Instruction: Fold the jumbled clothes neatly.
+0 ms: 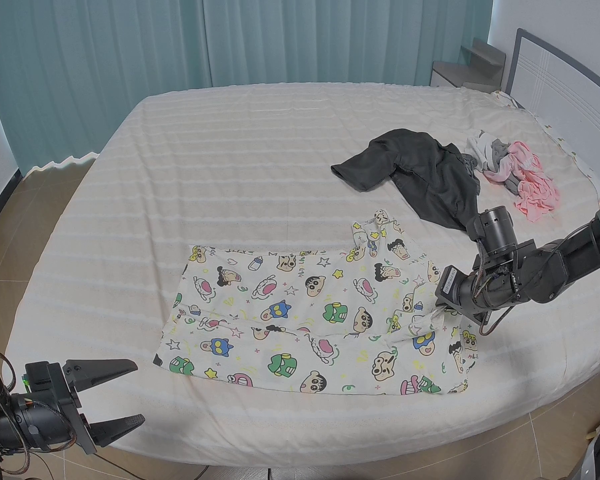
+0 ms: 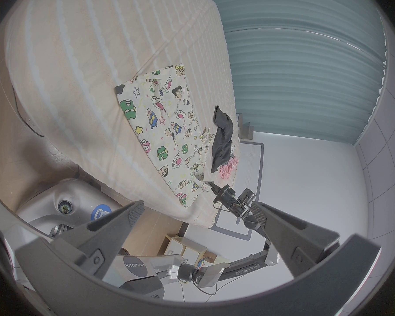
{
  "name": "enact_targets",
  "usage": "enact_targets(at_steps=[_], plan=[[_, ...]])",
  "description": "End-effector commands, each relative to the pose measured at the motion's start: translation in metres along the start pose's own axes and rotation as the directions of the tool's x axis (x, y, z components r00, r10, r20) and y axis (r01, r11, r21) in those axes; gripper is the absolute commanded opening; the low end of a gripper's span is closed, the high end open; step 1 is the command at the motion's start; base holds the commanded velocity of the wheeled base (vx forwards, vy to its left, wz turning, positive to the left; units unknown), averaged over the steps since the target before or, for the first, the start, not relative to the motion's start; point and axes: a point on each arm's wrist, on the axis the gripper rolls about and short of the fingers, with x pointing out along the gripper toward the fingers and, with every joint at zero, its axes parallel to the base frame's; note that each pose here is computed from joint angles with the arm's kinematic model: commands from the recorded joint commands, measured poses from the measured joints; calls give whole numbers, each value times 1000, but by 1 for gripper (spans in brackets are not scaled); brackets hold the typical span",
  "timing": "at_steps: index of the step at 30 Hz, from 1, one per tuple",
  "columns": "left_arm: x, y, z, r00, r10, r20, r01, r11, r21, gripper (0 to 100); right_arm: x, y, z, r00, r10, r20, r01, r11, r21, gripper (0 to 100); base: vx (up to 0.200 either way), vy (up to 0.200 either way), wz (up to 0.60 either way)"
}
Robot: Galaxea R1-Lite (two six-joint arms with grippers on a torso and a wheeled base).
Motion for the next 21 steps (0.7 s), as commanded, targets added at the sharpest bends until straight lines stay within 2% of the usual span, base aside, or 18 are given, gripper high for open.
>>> enact_targets(at_steps=[1, 5, 9, 13, 18, 21], plan=[[0, 0, 0, 1000, 3, -1, -3, 1000, -2, 100, -19, -1, -7, 1000, 3, -11, -3, 1000, -16, 0, 0, 0, 0], [0, 0, 0, 1000, 1, 0, -1, 1000, -1, 100, -23, -3, -30, 998, -26, -65, 24, 999, -44, 0, 0, 0, 0], [0, 0, 0, 1000, 1, 0, -1, 1000, -2, 100, -28, -7, -48, 995, -37, -97, 35, 999, -23, 0, 0, 0, 0], [0, 0, 0, 1000, 1, 0, -1, 1000, -2, 100, -36, -4, -57, 997, -16, -78, 19, 999, 37, 0, 0, 0, 0], [0, 0, 0, 1000, 1, 0, -1, 1000, -2, 100, -38, -15, -77, 996, -78, -47, 79, 997, 18, 0, 0, 0, 0], [0, 0, 0, 1000, 1, 0, -1, 1000, -2, 100, -36, -22, -83, 997, -79, -22, 79, 997, 19, 0, 0, 0, 0]])
